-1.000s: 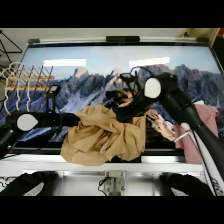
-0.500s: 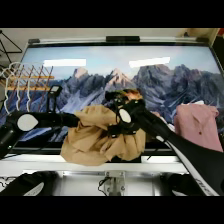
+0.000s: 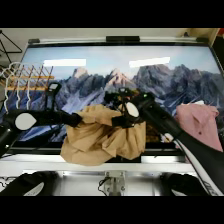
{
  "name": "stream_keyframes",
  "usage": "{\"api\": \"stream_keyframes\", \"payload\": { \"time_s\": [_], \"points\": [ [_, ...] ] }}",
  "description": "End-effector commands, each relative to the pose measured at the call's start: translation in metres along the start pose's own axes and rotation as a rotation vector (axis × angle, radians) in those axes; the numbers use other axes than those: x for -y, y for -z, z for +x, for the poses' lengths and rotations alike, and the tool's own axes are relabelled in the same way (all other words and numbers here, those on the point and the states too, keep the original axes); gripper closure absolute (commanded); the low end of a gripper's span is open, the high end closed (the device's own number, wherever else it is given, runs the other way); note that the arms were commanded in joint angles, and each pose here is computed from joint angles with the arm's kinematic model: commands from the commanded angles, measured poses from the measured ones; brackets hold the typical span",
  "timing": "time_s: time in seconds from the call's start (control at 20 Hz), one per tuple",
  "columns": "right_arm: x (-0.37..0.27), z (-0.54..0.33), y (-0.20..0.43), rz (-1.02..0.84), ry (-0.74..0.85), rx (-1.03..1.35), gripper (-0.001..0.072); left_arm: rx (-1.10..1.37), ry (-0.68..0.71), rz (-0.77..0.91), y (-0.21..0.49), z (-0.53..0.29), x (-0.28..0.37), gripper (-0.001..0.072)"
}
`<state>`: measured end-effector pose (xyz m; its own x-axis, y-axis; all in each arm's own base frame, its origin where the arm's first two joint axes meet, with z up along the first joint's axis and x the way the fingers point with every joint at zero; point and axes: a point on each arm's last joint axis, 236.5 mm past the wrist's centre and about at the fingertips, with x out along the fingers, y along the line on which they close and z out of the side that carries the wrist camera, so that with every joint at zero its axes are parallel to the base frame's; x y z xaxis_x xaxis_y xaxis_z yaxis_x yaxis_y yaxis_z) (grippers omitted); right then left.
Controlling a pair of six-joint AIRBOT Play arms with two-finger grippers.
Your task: Fold the shirts.
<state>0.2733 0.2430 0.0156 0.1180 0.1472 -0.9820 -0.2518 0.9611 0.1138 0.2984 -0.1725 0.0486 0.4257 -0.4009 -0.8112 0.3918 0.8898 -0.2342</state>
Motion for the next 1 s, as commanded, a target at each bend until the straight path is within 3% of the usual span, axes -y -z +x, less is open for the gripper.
{"api": "stream_keyframes", "payload": {
  "time_s": [0.0, 0.2, 0.5, 0.95],
  "points": [
    [0.012, -0.052, -0.02, -0.089, 0.033, 0.141, 0.064, 0.01, -0.155, 0.14, -0.021, -0.027, -0.03, 0.0048],
    [0.019, -0.065, -0.005, -0.1, 0.046, 0.114, 0.064, 0.054, -0.144, 0.295, -0.044, -0.041, -0.018, 0.0048],
    [0.026, -0.065, -0.007, -0.112, 0.074, 0.121, 0.064, -0.129, -0.015, 0.516, -0.009, 0.008, 0.014, 0.0048],
    [0.03, -0.066, -0.009, -0.114, 0.092, 0.13, 0.064, -0.22, 0.063, 0.543, 0.009, 0.032, 0.019, 0.0049]
  ]
}}
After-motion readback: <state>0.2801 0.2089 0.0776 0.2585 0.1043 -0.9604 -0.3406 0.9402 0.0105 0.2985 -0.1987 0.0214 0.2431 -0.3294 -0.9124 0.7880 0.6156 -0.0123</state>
